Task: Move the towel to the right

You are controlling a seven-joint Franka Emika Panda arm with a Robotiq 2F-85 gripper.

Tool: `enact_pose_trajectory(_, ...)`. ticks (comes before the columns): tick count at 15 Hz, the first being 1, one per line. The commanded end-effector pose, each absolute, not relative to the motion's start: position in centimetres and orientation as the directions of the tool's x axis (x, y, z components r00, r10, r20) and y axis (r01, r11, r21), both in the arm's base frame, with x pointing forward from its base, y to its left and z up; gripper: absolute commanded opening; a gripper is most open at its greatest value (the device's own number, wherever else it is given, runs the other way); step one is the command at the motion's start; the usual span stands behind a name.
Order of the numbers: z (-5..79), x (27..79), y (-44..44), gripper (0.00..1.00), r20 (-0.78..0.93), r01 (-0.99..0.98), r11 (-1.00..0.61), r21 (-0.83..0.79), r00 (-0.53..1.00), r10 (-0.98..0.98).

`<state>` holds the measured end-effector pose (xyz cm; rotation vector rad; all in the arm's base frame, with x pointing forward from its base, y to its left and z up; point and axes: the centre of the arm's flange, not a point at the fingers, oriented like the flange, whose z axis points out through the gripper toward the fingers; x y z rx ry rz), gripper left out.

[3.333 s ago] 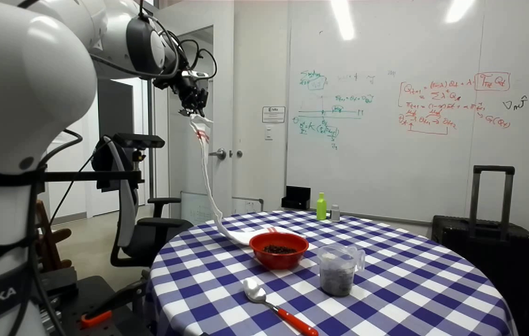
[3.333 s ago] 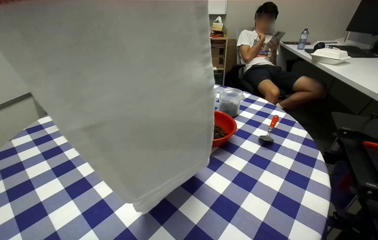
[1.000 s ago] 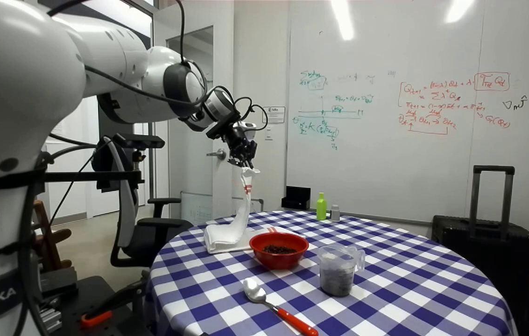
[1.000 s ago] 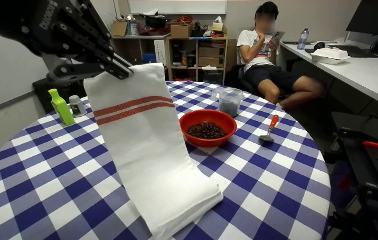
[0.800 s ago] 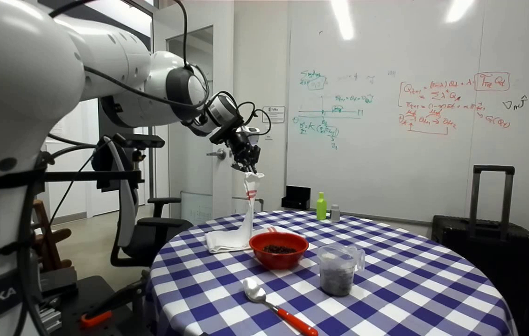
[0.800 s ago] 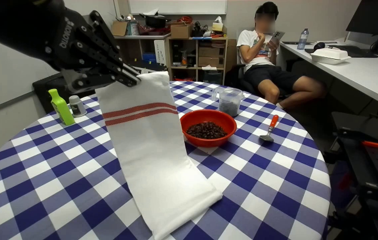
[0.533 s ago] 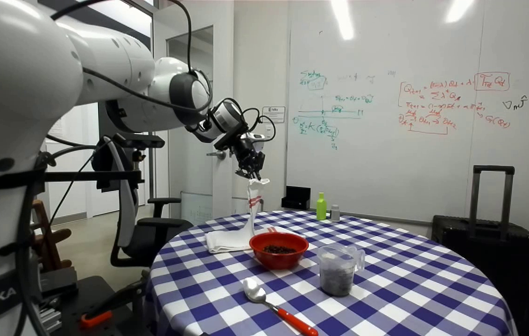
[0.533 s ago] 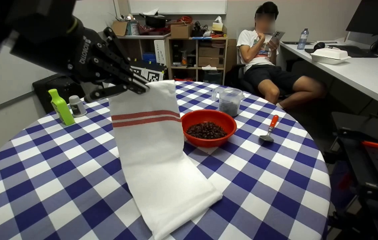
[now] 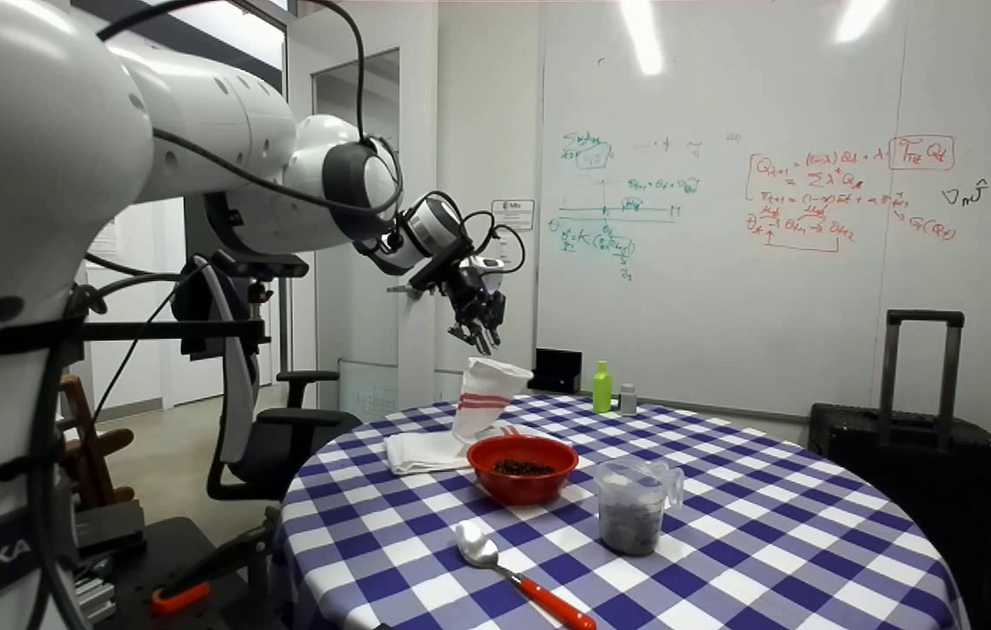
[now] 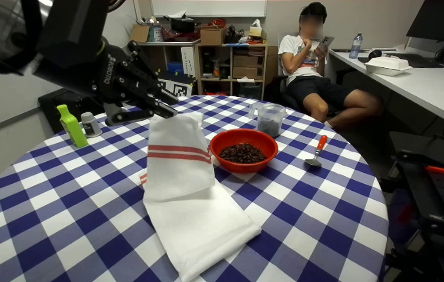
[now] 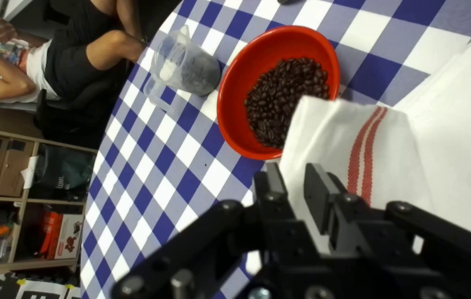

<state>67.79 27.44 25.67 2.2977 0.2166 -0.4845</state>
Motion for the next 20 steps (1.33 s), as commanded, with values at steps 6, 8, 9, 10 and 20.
enact_pose_trajectory(6,27.4,74.9,31.9,0.29,-0.335,0.284,-0.72,0.633,0.939,0.075)
enact_pose_trajectory(8,28.5,74.3,32.9,0.44,-0.337,0.284,-0.755,0.591,0.937,0.089)
enact_pose_trajectory(9,29.3,73.8,33.4,0.52,-0.34,0.283,-0.782,0.555,0.935,0.098)
enact_pose_trajectory(10,30.4,73.2,34.0,0.59,-0.327,0.255,-0.821,0.511,0.941,0.088)
enact_pose_trajectory(20,49.8,64.0,33.9,1.0,-0.089,-0.05,-0.975,0.217,0.993,-0.071)
